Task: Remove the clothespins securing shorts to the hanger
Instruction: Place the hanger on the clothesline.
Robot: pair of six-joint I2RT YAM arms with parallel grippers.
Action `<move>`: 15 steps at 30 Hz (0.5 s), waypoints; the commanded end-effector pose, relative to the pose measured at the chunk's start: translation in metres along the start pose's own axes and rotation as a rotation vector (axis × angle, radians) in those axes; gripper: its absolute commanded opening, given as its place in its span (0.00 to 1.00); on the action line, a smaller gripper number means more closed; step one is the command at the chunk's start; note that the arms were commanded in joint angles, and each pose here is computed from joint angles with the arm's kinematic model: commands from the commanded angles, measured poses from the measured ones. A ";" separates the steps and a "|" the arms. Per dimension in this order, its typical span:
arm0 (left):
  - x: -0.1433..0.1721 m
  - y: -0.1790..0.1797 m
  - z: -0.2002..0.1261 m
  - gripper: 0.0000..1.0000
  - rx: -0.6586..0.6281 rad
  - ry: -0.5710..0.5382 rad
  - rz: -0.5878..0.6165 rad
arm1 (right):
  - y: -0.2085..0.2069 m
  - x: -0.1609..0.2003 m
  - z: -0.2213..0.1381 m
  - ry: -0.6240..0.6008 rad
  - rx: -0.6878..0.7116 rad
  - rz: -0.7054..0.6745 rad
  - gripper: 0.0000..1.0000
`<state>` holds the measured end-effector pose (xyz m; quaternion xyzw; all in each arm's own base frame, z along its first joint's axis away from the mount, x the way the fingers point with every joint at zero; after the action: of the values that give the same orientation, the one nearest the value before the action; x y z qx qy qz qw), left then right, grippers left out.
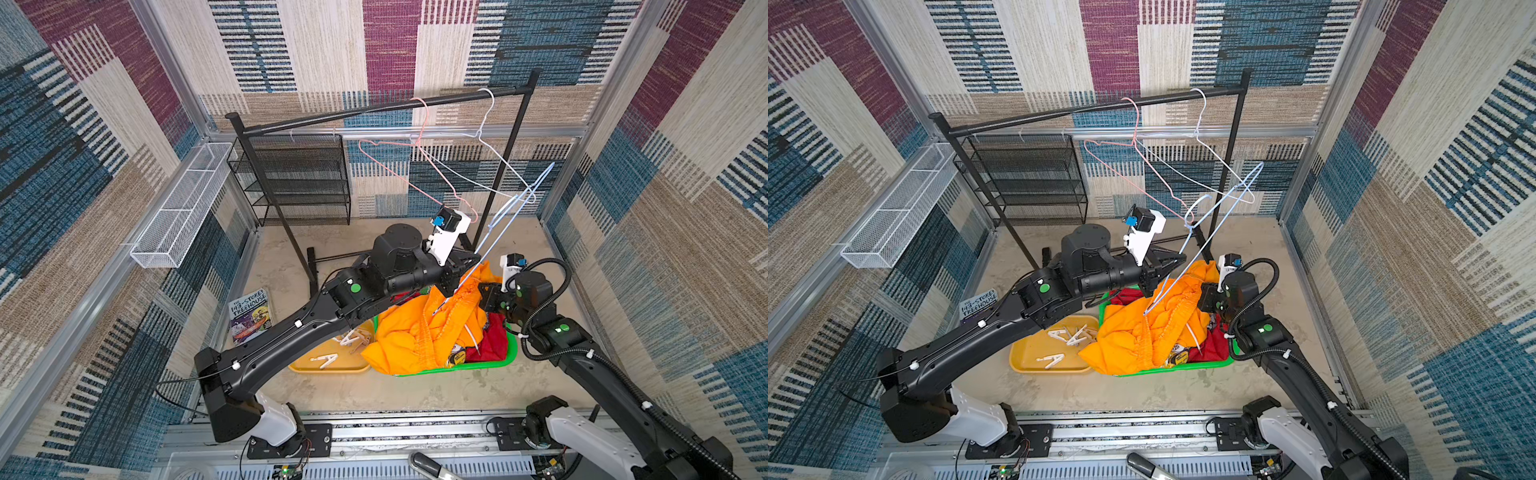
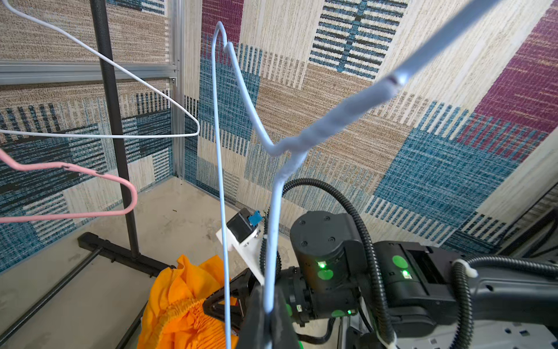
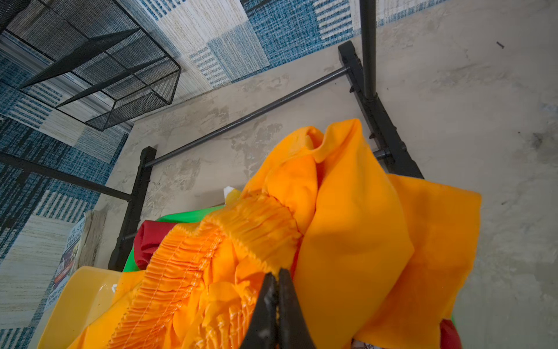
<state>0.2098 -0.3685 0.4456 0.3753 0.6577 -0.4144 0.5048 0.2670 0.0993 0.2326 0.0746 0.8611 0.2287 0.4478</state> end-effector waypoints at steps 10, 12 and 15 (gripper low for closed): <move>-0.025 0.002 -0.098 0.00 -0.235 0.154 -0.052 | 0.001 -0.010 0.010 -0.041 0.013 -0.041 0.03; -0.028 0.005 -0.119 0.00 -0.296 0.159 -0.055 | 0.002 -0.011 0.011 -0.043 0.012 -0.045 0.03; -0.031 0.010 -0.153 0.00 -0.385 0.165 -0.065 | 0.003 -0.011 0.013 -0.041 0.002 -0.049 0.03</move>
<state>0.1719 -0.2545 0.5091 0.3139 0.7320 -0.3194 0.5134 0.2785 0.1002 0.2260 0.0648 0.8658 0.2080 0.4505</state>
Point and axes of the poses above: each gripper's point midway between its finger pads, its own z axis out along the fingers, its own y axis along the line the jaws close on, x = y × z, the point moved 5 cm from there along -z, back along the fingers, and after that the axes turned 3 degrees about z, right-handed, at the moved point
